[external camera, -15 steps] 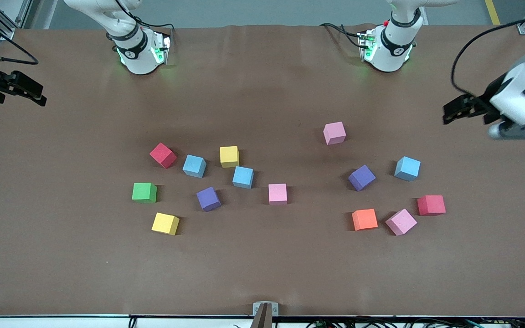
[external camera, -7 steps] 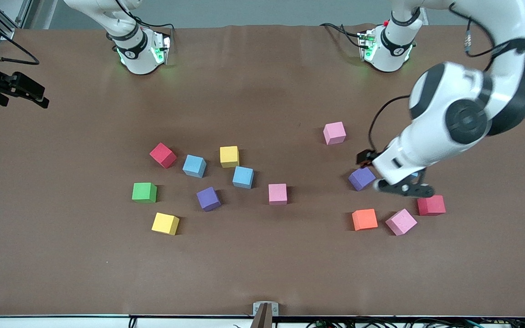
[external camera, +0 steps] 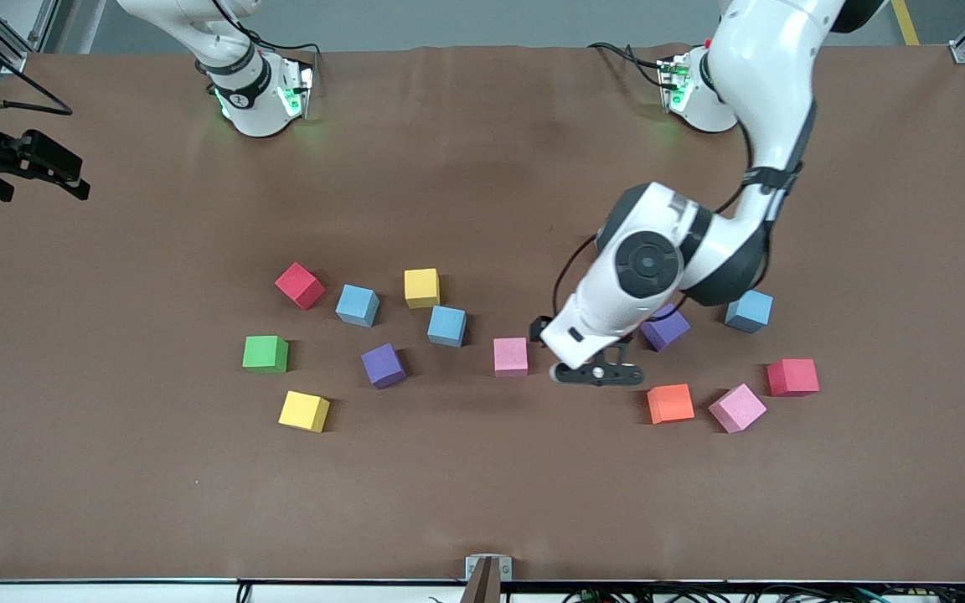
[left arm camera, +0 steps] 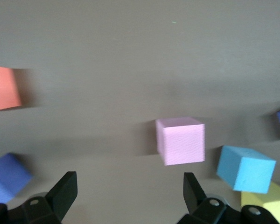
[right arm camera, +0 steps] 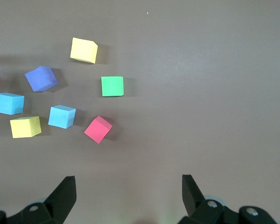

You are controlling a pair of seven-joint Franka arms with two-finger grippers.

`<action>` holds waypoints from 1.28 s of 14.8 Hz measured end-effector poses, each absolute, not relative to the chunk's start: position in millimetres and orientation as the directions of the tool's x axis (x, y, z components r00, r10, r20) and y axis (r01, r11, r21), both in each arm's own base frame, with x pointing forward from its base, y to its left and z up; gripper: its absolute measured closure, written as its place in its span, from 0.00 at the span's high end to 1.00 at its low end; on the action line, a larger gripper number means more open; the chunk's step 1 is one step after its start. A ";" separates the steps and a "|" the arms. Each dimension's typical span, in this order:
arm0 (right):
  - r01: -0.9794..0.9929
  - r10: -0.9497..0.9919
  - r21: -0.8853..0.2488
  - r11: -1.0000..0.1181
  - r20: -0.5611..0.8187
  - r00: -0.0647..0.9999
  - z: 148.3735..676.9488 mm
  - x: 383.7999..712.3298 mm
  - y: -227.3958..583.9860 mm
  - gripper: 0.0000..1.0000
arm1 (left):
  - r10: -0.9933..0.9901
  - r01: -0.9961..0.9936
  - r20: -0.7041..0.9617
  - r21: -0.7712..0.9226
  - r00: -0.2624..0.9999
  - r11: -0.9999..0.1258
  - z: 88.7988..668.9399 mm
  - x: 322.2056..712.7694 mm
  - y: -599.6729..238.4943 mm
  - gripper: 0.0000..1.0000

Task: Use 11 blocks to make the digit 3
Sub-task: 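Reach the left gripper down to the light pink cube and grasp it, then lift the pink cube with the left gripper while the right gripper reaches yellow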

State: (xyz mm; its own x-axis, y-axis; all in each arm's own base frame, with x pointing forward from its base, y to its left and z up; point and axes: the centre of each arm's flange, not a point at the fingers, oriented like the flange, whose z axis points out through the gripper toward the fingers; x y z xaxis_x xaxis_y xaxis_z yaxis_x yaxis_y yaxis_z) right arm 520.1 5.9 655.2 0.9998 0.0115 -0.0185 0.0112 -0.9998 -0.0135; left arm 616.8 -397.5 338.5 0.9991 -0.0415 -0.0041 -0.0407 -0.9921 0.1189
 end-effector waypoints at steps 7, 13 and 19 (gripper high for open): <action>0.012 0.012 -0.014 -1.000 -0.029 0.999 654.1 518.9 5.3 1.00 | 0.023 0.024 -0.007 0.125 1.000 -0.992 280.0 603.3 -434.3 1.00; 0.012 0.012 -0.014 -1.000 -0.030 0.999 654.0 518.9 5.3 1.00 | 0.146 0.148 -0.024 0.130 0.989 -0.980 243.9 588.3 -458.3 1.00; 0.012 0.012 -0.014 -1.000 -0.017 1.000 657.9 519.4 5.1 1.00 | 0.134 0.132 -0.001 0.151 0.991 -0.980 207.9 581.4 -471.4 0.96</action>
